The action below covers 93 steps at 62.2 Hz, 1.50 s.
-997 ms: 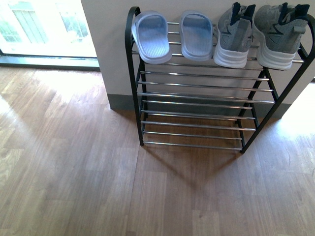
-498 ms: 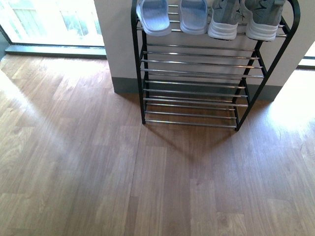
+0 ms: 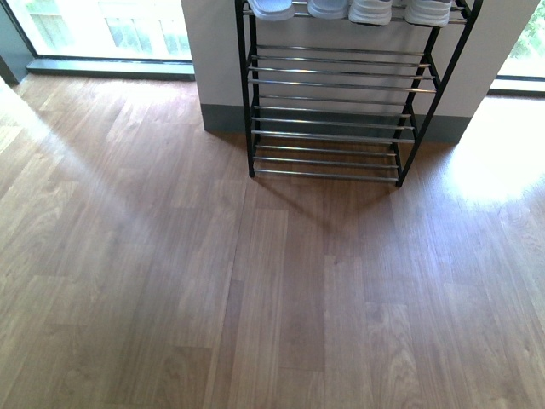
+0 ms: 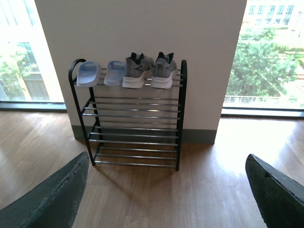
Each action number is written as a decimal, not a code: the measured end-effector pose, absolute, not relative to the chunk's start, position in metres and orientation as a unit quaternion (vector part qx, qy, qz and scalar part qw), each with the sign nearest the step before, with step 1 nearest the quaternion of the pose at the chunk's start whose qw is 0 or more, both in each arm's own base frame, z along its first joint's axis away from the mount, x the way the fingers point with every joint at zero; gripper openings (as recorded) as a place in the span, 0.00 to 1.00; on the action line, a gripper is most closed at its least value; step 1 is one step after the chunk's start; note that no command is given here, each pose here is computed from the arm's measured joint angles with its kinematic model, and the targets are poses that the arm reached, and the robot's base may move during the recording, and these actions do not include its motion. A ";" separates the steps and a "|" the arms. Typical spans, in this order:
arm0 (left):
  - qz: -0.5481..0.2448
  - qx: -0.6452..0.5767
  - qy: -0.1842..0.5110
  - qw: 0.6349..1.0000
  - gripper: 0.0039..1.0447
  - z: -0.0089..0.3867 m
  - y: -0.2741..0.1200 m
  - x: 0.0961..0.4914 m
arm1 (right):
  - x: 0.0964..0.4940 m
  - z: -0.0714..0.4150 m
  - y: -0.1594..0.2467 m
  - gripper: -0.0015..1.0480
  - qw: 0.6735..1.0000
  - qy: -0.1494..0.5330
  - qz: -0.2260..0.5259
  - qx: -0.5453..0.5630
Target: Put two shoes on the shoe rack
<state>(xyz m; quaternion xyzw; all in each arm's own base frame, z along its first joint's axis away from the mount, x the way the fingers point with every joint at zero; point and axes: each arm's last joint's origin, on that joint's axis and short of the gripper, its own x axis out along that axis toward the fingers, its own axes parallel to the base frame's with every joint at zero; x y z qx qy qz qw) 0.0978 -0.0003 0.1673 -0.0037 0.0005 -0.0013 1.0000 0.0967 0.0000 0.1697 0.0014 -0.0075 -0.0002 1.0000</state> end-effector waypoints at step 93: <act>-0.001 -0.004 0.000 1.000 0.91 0.167 0.000 0.098 | 0.097 0.170 0.000 0.91 1.000 -0.008 0.000 0.001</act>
